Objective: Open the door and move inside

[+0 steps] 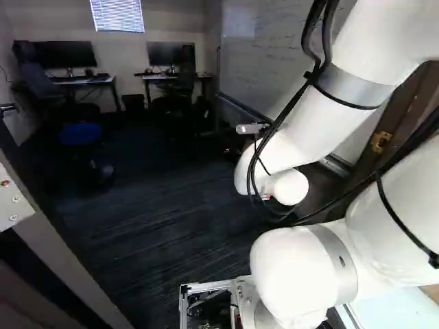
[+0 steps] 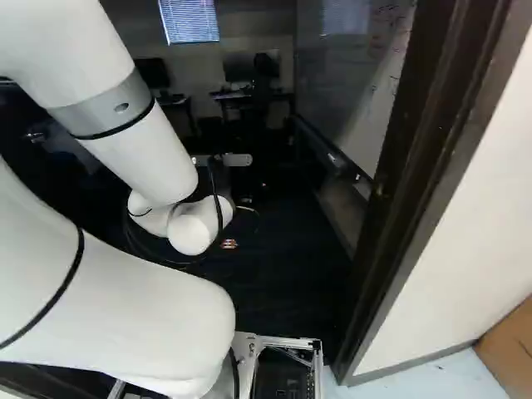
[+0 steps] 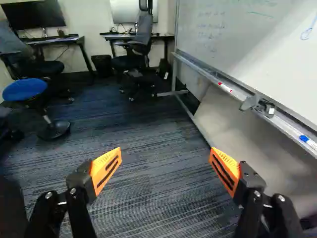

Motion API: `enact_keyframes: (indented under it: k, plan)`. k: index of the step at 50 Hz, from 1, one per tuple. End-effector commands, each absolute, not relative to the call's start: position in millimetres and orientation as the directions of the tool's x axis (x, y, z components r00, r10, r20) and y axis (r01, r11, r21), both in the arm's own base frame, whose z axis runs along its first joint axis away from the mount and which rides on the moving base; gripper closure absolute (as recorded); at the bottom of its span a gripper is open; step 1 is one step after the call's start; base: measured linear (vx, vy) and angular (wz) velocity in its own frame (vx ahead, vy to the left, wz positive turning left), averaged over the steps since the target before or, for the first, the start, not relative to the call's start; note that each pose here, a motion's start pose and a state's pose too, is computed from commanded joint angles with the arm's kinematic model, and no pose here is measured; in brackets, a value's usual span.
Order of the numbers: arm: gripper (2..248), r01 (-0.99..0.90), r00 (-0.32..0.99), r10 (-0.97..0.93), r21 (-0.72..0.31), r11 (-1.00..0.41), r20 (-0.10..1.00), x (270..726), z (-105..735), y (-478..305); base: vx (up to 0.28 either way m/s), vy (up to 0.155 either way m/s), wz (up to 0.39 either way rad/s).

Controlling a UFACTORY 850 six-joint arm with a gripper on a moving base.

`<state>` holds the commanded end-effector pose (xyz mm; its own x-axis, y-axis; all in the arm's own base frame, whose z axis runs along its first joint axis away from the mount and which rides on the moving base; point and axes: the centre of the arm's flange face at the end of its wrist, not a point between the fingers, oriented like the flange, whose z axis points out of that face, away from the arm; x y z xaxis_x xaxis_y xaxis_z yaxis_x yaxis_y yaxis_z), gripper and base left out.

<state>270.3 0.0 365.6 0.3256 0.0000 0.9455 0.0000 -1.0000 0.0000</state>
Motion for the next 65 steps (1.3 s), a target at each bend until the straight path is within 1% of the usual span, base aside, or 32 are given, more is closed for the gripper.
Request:
enact_keyframes:
  k: [45, 65]
  plan:
    - [3, 0.0, 0.326, 0.0, 0.0, -1.0, 0.946, 270.3, 365.6, 0.0, 0.15, 0.046, 0.219]
    - [3, 0.0, 0.326, 0.0, 0.0, -1.0, 0.946, 270.3, 365.6, 0.0, 0.163, 0.012, 0.036]
